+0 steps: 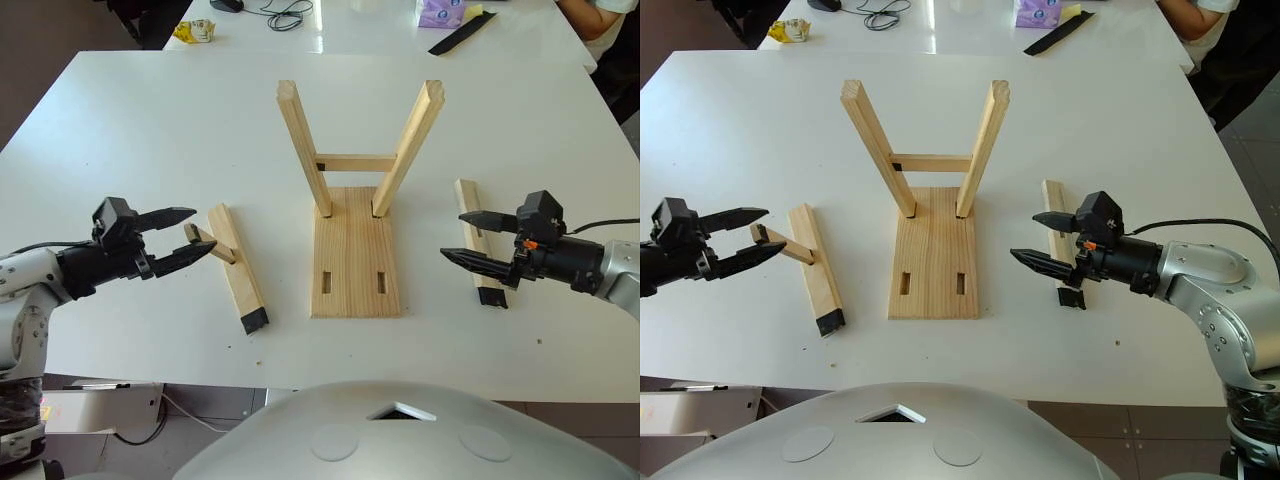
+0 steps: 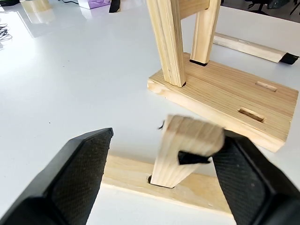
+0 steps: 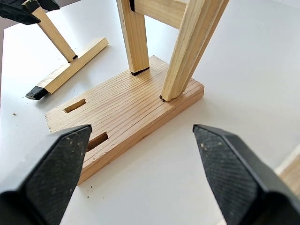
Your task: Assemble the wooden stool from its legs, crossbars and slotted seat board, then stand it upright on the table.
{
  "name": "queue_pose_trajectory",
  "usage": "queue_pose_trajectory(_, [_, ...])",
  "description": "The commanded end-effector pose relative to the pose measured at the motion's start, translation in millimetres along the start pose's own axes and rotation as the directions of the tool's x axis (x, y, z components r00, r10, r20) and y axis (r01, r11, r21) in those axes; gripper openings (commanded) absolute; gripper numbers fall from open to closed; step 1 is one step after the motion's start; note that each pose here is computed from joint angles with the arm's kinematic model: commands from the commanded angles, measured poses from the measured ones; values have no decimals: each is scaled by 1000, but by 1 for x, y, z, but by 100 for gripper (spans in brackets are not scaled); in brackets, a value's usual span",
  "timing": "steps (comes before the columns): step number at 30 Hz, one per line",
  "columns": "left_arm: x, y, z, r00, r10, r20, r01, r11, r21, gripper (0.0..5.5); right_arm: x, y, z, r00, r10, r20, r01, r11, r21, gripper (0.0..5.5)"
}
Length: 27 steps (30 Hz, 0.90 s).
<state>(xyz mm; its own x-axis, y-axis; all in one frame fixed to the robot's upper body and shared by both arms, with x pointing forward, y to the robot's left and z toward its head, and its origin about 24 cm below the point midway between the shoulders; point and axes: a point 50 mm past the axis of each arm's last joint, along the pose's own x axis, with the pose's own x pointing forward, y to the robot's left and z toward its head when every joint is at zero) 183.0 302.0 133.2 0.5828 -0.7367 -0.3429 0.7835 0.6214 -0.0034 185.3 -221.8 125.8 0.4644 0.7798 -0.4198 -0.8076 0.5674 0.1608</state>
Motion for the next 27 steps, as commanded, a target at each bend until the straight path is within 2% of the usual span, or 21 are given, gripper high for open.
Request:
queue_pose_trajectory(1, [-6, -10, 27, 993, -86, 82, 89, 996, -31, 366, -2, -2, 4, 1000, -9, -7, 9, 1000, -23, 399])
queue_pose_trajectory(5, [6, -17, 45, 968, -135, 211, 145, 989, -29, 366, 0, -4, 7, 1000, -3, -6, 2, 999, -34, 399])
queue_pose_trajectory(8, [16, -13, 52, 949, -92, 301, 97, 995, -2, 366, 1, -6, 9, 1000, 0, -5, 0, 999, -42, 399])
queue_pose_trajectory(12, [35, -8, 51, 940, -53, 336, 32, 997, 67, 366, 2, -7, 10, 1000, 0, -3, 0, 999, -46, 399])
queue_pose_trajectory(18, [44, -6, 54, 923, -69, 378, 60, 998, 36, 366, 5, -7, 10, 1000, 8, 4, -8, 999, -46, 399])
queue_pose_trajectory(27, [32, 3, 62, 917, -61, 395, 63, 998, 6, 366, 3, -3, 9, 1000, 17, 4, -17, 999, -36, 399])
